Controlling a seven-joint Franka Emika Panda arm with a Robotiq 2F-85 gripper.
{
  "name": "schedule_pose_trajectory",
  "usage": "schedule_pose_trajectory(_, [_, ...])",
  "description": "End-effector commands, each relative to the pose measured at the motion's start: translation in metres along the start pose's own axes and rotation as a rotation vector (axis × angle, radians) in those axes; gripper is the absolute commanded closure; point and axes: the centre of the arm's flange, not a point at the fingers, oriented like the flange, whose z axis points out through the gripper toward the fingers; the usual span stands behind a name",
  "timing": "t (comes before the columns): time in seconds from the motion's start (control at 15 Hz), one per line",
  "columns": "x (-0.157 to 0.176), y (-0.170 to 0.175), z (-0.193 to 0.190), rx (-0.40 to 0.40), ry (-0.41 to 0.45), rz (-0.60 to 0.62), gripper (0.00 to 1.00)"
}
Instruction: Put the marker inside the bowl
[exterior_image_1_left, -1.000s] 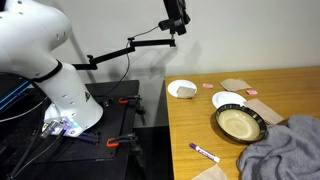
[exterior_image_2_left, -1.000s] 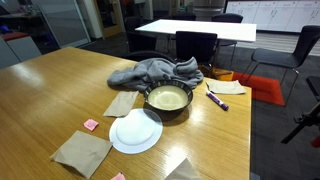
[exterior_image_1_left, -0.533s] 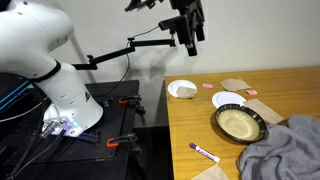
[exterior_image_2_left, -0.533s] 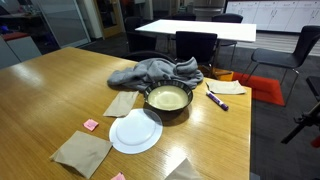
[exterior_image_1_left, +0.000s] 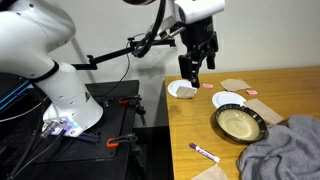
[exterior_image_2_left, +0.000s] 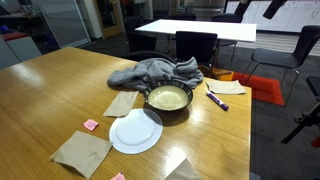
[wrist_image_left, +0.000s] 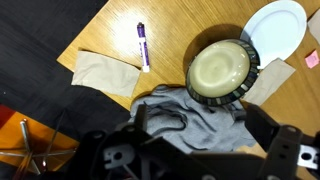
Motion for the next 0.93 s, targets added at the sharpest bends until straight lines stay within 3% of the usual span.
schedule_pose_trajectory(0.0, [0.020,0.010,0.041,-0.004,0.002,0.098,0.00])
schedule_pose_trajectory(0.4, [0.028,0.039,0.105,0.003,0.017,0.185,0.00])
schedule_pose_trajectory(0.87, [0.026,0.055,0.171,-0.020,0.014,0.155,0.00])
